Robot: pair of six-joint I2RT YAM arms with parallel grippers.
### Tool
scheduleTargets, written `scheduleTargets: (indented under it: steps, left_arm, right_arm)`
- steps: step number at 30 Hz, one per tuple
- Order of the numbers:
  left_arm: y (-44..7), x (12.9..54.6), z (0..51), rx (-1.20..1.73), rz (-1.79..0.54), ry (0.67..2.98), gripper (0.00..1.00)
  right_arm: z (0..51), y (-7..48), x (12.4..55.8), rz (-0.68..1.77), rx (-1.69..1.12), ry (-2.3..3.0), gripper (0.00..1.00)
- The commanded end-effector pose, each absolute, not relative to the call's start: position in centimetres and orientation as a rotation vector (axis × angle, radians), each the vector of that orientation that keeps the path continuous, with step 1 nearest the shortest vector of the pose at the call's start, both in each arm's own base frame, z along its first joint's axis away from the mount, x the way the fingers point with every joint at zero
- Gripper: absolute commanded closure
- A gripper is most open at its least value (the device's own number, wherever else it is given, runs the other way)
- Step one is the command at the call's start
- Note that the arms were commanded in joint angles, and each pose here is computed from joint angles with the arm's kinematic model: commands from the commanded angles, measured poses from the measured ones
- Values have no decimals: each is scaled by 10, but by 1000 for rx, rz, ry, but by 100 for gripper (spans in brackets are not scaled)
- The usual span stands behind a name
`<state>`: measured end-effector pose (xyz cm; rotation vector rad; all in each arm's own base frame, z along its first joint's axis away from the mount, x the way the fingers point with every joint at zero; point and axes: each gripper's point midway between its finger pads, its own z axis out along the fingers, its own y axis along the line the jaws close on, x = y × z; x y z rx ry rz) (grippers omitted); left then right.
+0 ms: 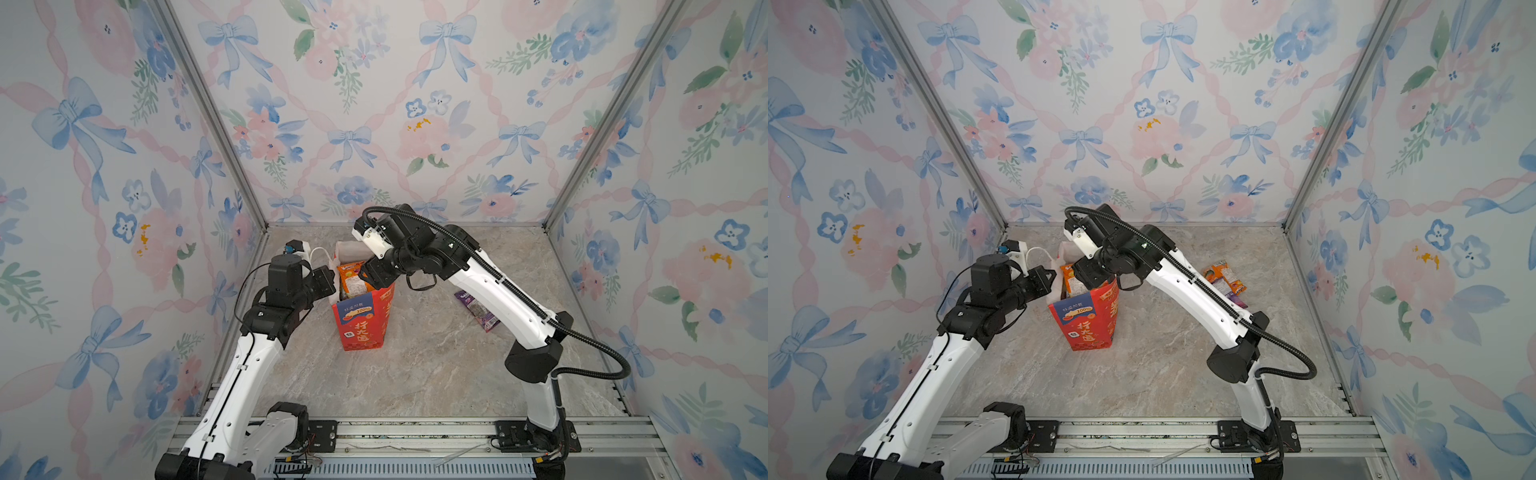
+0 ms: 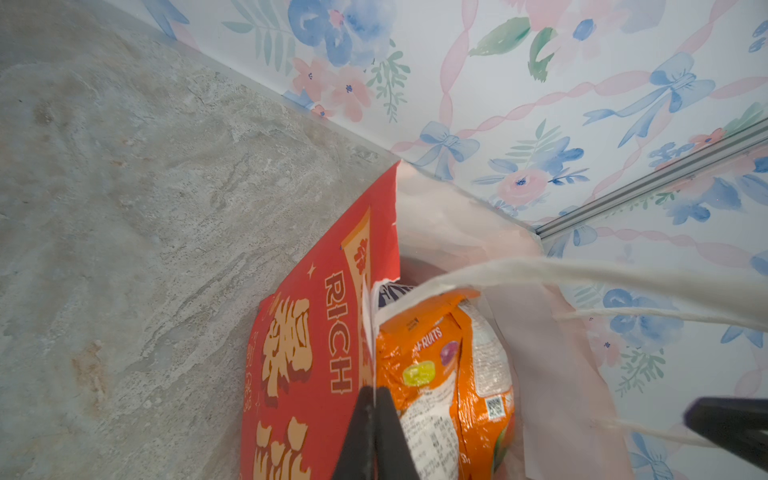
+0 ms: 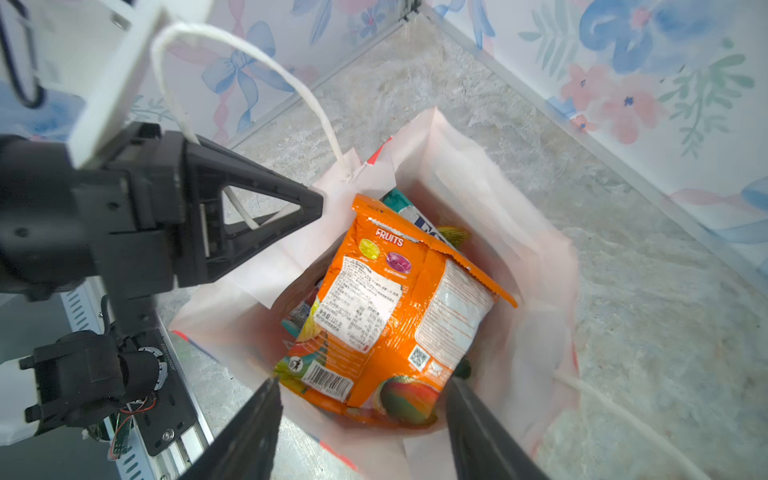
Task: Place the snacks into the paper bag
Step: 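Raise the right gripper out of the paper bag and move over the purple bag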
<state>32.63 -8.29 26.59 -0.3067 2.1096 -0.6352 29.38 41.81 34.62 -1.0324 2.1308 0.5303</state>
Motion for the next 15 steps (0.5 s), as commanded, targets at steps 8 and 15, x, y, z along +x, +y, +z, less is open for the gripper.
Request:
scheduleTargets:
  steps: [8, 15]
  left_arm:
    - [-87, 325, 273, -302, -656, 2094, 100]
    - [-87, 326, 274, -301, -655, 2092, 100]
  right_arm:
    - [391, 408, 290, 546, -1006, 1986, 31]
    - [406, 384, 294, 621, -909, 1991, 23]
